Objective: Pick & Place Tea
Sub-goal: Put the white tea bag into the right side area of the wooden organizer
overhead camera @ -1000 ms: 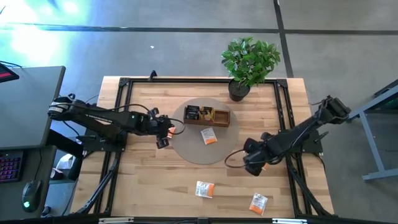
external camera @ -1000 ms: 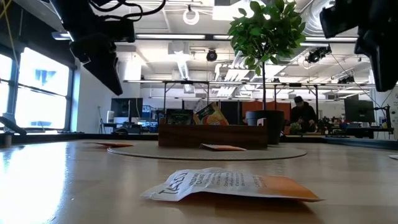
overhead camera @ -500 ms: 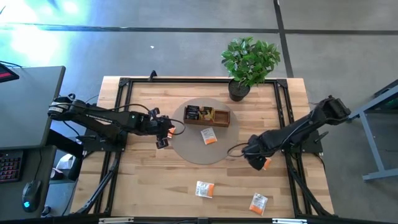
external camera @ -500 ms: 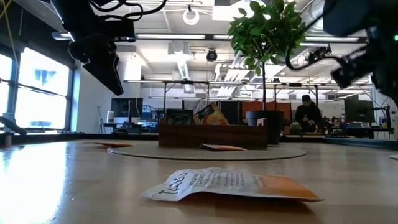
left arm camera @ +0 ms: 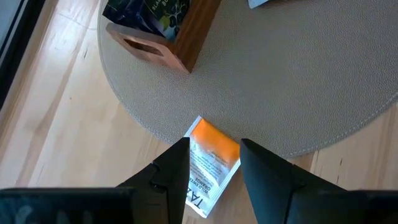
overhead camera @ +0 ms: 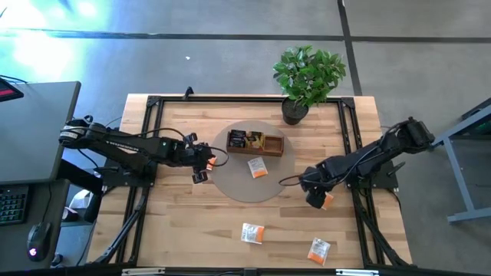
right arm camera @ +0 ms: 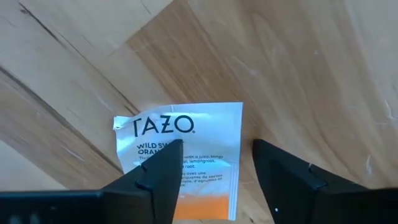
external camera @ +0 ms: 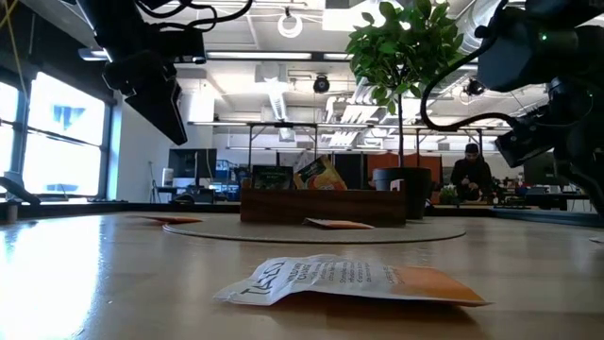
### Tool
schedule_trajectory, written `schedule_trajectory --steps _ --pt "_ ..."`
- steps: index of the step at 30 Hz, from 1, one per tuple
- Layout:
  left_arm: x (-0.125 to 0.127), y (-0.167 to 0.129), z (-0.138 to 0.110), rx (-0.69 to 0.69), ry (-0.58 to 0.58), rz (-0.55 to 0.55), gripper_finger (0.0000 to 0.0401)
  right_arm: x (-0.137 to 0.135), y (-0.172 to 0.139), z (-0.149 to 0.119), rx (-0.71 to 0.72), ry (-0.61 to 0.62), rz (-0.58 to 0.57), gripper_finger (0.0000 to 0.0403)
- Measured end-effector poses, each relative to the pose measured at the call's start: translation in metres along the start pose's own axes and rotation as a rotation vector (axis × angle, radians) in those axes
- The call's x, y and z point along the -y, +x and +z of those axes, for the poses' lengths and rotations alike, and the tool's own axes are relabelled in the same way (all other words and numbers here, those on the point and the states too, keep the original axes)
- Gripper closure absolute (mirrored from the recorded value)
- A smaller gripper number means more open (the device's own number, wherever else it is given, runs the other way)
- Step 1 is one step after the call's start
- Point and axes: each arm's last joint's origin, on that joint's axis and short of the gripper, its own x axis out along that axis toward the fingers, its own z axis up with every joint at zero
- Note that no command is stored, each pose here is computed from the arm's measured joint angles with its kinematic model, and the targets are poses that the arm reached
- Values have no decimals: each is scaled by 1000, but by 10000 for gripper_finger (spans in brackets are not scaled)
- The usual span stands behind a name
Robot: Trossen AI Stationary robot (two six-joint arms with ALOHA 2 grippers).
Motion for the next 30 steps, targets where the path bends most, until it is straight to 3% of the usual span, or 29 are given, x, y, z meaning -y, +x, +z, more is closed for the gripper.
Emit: schedule_trajectory --steps 4,9,14,16,19,26,30 --pt "0 0 0 0 0 0 263 0 0 0 3 -22 -3 245" --pt "0 0 0 0 0 0 263 -6 -5 4 25 -24 24 319" --pt "0 0 0 0 0 -1 263 -17 -15 12 97 8 62 389" --pt "0 0 0 0 -1 -1 263 -23 -21 17 168 8 83 397" --pt "0 0 0 0 0 -1 263 -34 -31 29 363 13 92 387" --pt "0 0 0 2 -1 6 263 -39 -56 64 1106 162 -76 399" --pt "0 0 0 2 -1 7 263 -30 -69 85 1273 153 -143 401"
